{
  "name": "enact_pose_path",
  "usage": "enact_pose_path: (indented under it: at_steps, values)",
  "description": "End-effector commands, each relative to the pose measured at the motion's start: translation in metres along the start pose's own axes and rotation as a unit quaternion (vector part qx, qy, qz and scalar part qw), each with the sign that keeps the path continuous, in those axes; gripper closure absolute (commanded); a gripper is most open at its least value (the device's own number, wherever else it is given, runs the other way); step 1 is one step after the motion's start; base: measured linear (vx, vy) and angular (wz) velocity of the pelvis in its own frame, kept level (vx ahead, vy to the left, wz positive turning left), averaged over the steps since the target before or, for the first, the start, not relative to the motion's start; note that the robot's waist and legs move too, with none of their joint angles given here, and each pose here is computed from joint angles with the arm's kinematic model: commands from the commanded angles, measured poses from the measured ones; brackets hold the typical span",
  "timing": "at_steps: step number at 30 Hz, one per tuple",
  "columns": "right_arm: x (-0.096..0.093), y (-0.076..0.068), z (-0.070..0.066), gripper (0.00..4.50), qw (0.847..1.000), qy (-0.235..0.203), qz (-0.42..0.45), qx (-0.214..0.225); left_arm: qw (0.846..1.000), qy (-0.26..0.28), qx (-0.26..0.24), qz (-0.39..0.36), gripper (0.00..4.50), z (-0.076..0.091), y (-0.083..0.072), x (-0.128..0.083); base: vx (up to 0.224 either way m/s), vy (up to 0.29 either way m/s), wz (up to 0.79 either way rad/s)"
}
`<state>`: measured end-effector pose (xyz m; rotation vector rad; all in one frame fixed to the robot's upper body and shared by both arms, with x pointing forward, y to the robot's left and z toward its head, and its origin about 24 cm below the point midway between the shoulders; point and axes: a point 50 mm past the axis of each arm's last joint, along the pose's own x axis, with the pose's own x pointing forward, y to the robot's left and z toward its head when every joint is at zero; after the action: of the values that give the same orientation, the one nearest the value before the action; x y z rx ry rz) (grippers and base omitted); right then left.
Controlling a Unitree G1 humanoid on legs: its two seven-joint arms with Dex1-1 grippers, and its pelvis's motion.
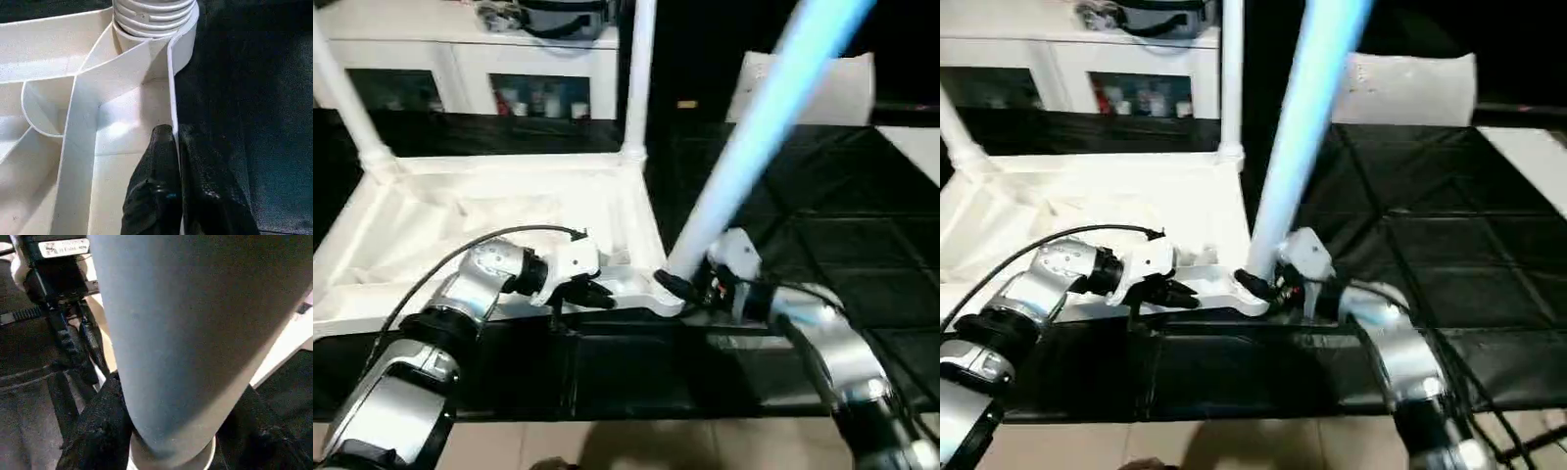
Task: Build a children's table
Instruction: Insert table leg to table base
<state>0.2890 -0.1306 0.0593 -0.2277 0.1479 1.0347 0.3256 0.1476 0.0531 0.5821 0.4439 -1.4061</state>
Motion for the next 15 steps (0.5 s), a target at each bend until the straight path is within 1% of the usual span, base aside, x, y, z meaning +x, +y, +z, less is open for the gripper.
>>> enact_pose_path:
  at_steps: [1, 5, 6, 7, 10, 13, 15]
  values:
    - [0.002, 0.020, -0.035, 2.60, 0.992, 0.077, 0.080, 0.060, 0.999, 0.020, 0.035, -0.004, 4.50, 0.009, 0.006, -0.004, 0.000, 0.000, 0.00]
    - [0.004, 0.021, -0.039, 2.60, 0.989, 0.075, 0.098, 0.078, 0.998, 0.021, 0.047, -0.021, 4.50, 0.014, 0.006, -0.004, 0.000, 0.000, 0.00]
    - [0.004, 0.021, -0.039, 2.60, 0.988, 0.070, 0.101, 0.089, 0.998, 0.022, 0.054, -0.031, 4.50, 0.015, 0.005, -0.003, 0.000, 0.000, 0.00]
    - [0.004, 0.021, -0.039, 2.60, 0.988, 0.070, 0.101, 0.089, 0.998, 0.022, 0.054, -0.031, 4.50, 0.015, 0.005, -0.003, 0.000, 0.000, 0.00]
    - [0.006, 0.019, -0.044, 2.60, 0.987, 0.067, 0.094, 0.115, 0.996, 0.027, 0.069, -0.058, 4.50, 0.018, 0.002, -0.001, 0.000, 0.000, 0.00]
    - [0.008, 0.016, -0.046, 2.60, 0.987, 0.072, 0.090, 0.115, 0.994, 0.033, 0.074, -0.068, 4.50, 0.019, 0.001, 0.000, 0.000, 0.000, 0.00]
    - [0.010, 0.017, -0.045, 2.60, 0.987, 0.071, 0.096, 0.110, 0.993, 0.036, 0.078, -0.076, 4.50, 0.019, 0.000, 0.001, 0.000, 0.000, 0.00]
